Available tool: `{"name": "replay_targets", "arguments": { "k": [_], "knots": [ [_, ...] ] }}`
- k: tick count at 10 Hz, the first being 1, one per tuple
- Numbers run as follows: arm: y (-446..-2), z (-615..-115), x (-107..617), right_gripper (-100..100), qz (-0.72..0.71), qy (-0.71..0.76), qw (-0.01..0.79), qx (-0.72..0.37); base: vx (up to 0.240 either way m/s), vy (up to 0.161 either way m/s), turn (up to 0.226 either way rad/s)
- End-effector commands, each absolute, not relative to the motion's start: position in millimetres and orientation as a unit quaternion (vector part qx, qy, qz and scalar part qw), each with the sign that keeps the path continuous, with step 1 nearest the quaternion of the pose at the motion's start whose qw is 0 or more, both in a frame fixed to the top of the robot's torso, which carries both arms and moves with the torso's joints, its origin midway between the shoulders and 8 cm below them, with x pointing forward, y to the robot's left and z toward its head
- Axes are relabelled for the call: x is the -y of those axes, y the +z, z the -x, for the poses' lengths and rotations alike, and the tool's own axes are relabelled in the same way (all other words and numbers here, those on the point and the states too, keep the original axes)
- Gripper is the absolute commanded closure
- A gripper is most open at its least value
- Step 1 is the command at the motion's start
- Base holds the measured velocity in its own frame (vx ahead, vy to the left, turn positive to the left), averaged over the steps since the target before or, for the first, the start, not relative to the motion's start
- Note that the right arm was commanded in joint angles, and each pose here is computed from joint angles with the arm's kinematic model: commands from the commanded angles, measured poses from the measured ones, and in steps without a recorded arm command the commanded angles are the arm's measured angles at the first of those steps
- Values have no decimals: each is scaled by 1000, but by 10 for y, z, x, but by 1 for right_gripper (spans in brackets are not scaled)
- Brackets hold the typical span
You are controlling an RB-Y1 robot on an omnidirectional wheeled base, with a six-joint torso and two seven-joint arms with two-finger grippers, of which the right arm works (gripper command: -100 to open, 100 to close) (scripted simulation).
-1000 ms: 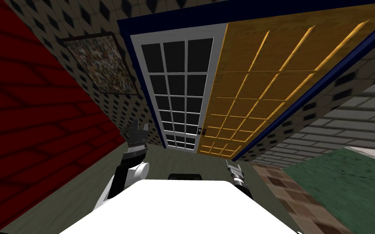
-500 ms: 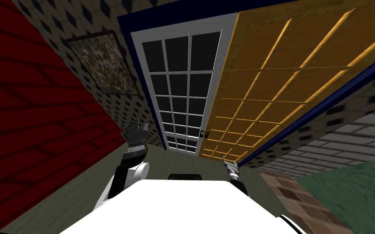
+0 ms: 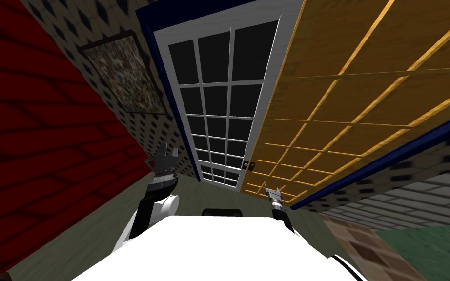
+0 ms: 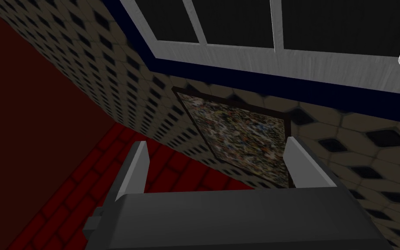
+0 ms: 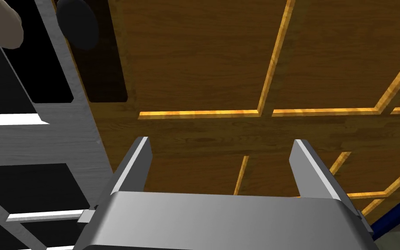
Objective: Pull the door open
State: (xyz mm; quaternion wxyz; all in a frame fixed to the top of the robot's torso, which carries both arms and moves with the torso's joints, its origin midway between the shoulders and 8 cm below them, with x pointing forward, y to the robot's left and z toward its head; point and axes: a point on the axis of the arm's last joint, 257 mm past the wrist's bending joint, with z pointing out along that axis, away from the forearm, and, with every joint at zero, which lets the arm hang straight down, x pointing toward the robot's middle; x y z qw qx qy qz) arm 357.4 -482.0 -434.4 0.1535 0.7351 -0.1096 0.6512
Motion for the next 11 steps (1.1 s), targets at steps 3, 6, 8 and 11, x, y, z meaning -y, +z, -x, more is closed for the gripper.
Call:
{"name": "replay_targets", "arguments": {
  "k": [3,6,8,11],
  "knots": [
    [-4259,-3770,4683,-100,-727,664,141,107,127,9,67],
    [-4097,-4056,4460,-100,-711,685,120,103,154,9,112],
    [-3980,-4236,4309,-100,-701,699,106,100,168,-11,95],
    [-4021,-4208,4351,100,-705,694,110,100,5,6,7]
  ]
}}
